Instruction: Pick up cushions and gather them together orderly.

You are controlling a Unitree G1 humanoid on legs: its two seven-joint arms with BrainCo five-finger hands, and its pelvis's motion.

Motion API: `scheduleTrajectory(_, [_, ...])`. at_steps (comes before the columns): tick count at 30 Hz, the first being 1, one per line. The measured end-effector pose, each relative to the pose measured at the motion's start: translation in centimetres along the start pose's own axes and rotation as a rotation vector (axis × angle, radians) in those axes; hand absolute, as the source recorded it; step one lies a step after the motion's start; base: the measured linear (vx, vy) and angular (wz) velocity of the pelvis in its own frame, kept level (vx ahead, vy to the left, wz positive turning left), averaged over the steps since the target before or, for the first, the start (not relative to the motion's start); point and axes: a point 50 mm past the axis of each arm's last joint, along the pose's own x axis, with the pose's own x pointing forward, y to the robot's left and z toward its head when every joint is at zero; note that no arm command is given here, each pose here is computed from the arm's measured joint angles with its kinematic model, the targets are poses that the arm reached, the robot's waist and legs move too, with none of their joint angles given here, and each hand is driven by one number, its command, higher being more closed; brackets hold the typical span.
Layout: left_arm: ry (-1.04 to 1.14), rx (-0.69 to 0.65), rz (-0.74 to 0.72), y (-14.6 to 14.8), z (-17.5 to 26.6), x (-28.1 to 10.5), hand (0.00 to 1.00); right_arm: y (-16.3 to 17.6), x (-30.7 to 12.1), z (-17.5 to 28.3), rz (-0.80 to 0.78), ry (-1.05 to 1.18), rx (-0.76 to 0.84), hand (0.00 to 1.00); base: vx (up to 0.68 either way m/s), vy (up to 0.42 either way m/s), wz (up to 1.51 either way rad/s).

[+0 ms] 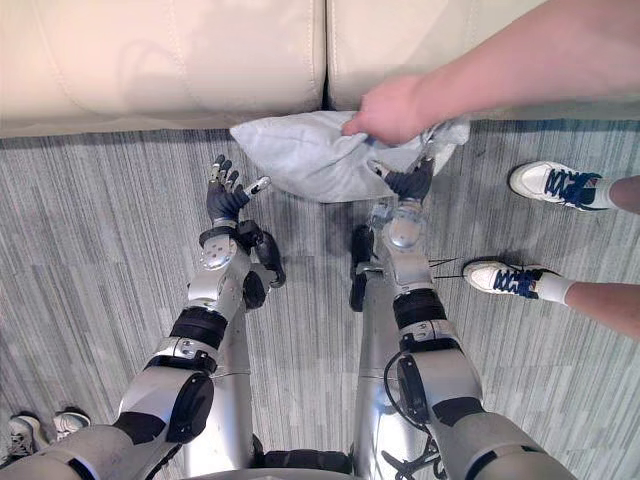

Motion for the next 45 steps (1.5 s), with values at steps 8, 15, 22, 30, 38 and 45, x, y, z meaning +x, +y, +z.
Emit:
scheduleTrajectory(8, [0.061,0.083,-0.032,0.9,-3.1,-2.6,0.0,-1.4,-4.5,-6.4,0.081,0.188,-0.099,0.0,-0.01,-0.067,-0.01])
scheduleTrajectory(15, [0.279,0.154,-0.029,4.4,-9.2,-8.0,0.0,-0.7,-11.7,-11.4,0.258,0.362,-0.131,0.0,0.12,-0.017,0.12])
scheduleTrajectory(22, [0.643,0.365,0.035,12.5,-15.6,-15.6,0.0,-8.8,-20.0,-19.3,0.19,0.792,-0.298,0.0,0.17,-0.006,0.12])
scheduleTrajectory(30, [0.89,0.446,0.105,17.0,-18.0,-21.5,0.0,-15.4,-25.6,-21.4,0.081,1.036,-0.378,0.0,0.09,0.034,-0.09])
scheduleTrajectory(38, [0.939,0.455,0.102,17.7,-18.3,-22.8,0.0,-14.6,-25.8,-21.7,0.105,1.057,-0.342,0.0,-0.05,0.019,-0.68])
scheduleTrajectory(45, [0.936,0.451,0.143,18.6,-18.0,-22.9,0.0,-13.1,-23.7,-21.4,0.142,0.999,-0.326,0.0,-0.09,0.02,-1.7])
